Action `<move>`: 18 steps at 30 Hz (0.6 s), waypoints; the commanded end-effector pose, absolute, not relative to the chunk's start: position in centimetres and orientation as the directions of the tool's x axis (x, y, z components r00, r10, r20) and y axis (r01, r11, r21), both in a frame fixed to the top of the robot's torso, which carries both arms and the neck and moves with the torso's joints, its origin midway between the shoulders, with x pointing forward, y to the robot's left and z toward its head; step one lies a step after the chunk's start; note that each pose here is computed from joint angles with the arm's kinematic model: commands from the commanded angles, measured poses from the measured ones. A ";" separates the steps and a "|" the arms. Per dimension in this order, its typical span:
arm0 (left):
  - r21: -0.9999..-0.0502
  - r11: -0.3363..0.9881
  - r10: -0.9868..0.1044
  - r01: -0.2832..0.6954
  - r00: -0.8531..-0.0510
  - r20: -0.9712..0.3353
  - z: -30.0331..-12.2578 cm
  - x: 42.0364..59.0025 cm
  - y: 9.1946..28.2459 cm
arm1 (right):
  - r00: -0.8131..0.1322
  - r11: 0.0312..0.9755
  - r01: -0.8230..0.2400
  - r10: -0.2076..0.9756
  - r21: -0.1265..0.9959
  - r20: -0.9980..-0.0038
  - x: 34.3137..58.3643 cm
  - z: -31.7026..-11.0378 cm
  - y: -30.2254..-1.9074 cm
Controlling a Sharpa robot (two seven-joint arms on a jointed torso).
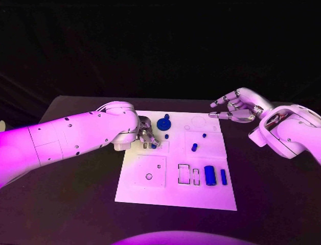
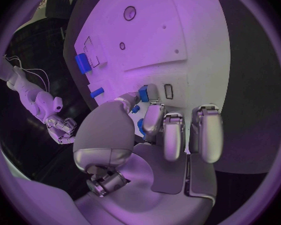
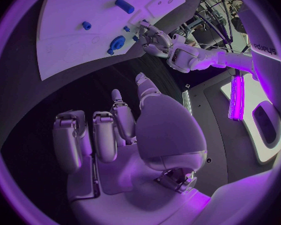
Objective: Assemble the parts on the task board
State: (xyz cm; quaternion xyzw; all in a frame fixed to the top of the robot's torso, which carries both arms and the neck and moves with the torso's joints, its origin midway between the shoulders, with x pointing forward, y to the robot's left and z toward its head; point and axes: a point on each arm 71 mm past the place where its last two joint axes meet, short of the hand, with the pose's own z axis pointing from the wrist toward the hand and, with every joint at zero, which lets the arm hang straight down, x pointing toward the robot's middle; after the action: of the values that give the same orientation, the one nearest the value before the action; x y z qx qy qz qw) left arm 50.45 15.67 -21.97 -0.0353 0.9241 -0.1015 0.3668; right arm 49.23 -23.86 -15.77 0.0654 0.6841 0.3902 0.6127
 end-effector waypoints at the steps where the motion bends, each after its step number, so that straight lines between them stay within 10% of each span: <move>1: -0.193 0.981 -0.110 0.020 -0.761 -0.639 -22.8 50.0 15.6 | -0.251 0.688 -0.391 0.560 0.612 -0.789 49.2 -15.9 -23.7; 18: -0.192 0.981 -0.114 0.014 -0.760 -0.640 -22.9 50.1 15.8 | -0.249 0.688 -0.390 0.561 0.612 -0.790 49.2 -15.8 -23.8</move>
State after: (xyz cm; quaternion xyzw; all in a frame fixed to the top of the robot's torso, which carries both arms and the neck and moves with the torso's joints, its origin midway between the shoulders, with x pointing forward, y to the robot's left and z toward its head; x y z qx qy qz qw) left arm 50.51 15.73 -22.08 -0.0353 0.9249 -0.0997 0.3651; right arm 49.23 -23.90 -15.78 0.0658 0.6844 0.3896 0.6128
